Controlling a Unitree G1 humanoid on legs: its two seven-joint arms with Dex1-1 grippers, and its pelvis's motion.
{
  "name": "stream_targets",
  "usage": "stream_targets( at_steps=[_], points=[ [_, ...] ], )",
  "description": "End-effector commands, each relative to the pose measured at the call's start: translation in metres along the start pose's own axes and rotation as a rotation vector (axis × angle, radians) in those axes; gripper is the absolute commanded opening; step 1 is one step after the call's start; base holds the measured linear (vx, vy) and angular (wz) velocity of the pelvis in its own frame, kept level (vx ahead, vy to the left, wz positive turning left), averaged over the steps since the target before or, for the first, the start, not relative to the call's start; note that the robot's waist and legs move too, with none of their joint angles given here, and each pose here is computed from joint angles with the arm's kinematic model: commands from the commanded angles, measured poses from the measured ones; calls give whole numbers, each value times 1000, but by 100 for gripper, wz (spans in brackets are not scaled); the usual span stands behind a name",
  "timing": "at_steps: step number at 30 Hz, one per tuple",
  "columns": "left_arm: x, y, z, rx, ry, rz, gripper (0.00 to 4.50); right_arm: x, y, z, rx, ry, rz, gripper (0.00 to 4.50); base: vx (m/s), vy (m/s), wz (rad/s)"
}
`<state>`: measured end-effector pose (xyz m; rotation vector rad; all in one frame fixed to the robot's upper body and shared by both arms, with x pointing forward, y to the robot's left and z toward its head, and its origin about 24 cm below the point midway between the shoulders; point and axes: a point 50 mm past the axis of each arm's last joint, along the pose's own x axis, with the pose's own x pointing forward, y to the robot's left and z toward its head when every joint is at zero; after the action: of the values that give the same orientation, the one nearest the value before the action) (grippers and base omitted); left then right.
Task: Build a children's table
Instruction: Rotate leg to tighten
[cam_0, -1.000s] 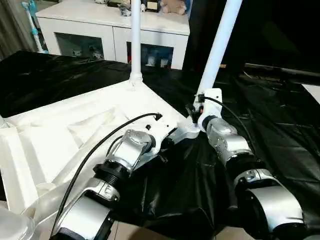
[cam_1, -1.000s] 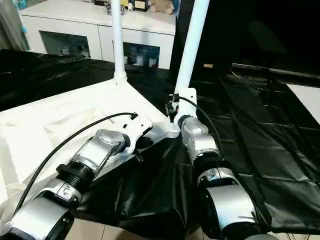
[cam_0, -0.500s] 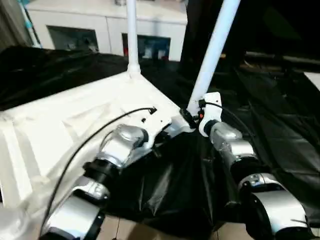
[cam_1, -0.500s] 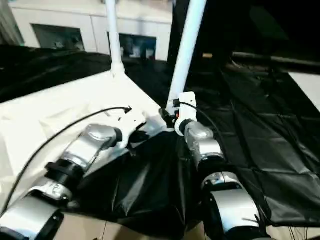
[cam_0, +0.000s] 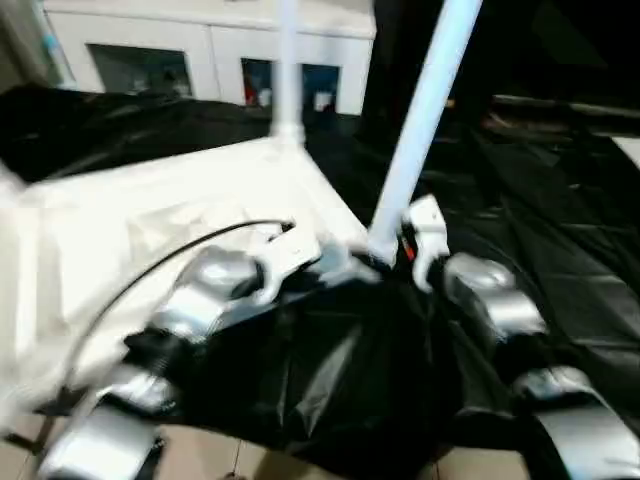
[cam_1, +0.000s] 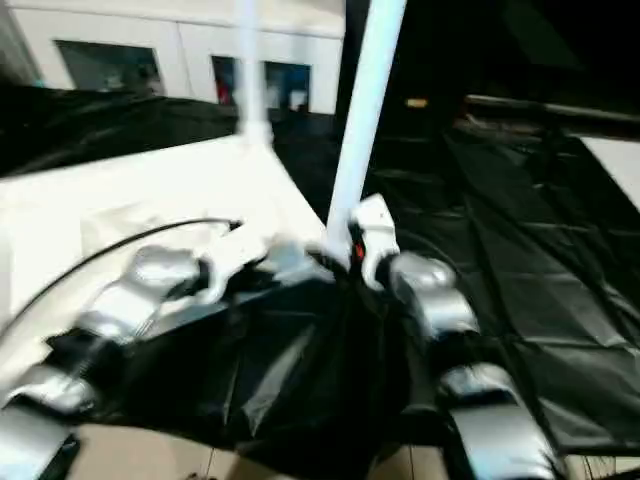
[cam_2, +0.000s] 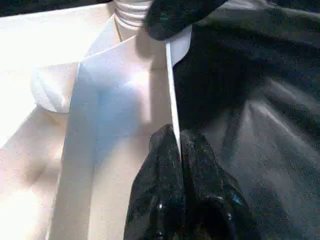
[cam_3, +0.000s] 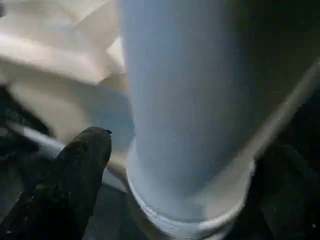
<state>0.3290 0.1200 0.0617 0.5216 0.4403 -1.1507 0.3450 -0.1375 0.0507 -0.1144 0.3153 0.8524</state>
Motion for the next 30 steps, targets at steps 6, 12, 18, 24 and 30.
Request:
stream_targets(
  at_steps=[6, 12, 18, 24, 30],
  points=[
    [-9, -9, -13, 48, 2, -99, 0, -15, 7, -2, -116, 37, 152, 423, 0, 0, 0],
    [-14, -10, -13, 58, -19, -121, 0, -17, 8, -3, -149, 24, 169, 423, 0, 0, 0],
    [-20, -12, -16, 54, -36, -162, 0, -19, 11, -4, -156, -8, 188, 423, 0, 0, 0],
    [-22, -11, -19, 55, -27, -161, 0, -22, 11, -7, -165, -17, 196, 423, 0, 0, 0],
    [-22, -11, -20, 53, -24, -160, 0, -22, 11, -10, -154, -27, 190, 408, 0, 0, 0]
  ],
)
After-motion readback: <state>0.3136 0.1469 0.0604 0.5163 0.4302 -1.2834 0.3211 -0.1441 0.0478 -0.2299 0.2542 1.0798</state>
